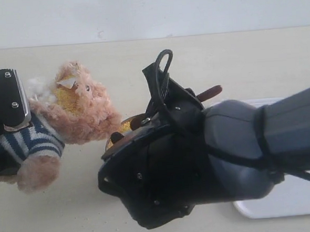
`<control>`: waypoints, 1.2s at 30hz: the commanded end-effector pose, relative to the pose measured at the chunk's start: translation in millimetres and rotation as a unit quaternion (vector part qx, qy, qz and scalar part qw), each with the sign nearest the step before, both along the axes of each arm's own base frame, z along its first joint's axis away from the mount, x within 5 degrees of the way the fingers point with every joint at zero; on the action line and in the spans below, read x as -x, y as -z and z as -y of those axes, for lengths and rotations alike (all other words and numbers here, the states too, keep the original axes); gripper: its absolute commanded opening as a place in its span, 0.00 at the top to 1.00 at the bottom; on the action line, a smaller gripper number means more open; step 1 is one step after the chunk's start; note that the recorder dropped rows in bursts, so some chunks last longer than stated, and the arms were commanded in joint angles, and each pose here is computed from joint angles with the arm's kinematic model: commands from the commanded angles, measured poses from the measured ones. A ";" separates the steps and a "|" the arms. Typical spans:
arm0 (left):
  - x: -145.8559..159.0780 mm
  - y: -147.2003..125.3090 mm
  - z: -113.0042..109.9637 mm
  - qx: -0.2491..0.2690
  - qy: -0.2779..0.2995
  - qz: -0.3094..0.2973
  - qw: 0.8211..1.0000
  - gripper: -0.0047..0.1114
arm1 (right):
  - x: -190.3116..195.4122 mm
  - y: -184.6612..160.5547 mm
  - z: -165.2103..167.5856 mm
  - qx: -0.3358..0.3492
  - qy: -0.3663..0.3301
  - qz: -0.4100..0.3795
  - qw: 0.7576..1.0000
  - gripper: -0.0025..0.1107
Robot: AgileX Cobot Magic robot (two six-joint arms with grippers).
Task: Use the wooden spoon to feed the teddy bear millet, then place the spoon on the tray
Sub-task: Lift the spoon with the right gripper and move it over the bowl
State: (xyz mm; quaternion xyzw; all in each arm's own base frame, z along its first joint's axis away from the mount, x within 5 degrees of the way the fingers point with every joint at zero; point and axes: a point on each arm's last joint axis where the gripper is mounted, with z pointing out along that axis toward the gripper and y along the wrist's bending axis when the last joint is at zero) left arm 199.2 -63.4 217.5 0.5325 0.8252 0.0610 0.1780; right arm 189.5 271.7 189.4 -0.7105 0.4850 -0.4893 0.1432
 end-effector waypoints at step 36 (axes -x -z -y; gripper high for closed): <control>0.1 -3.0 1.8 0.016 -0.011 0.012 1.000 0.93 | 5.5 21.1 -9.5 -0.004 0.086 -0.157 0.984 0.98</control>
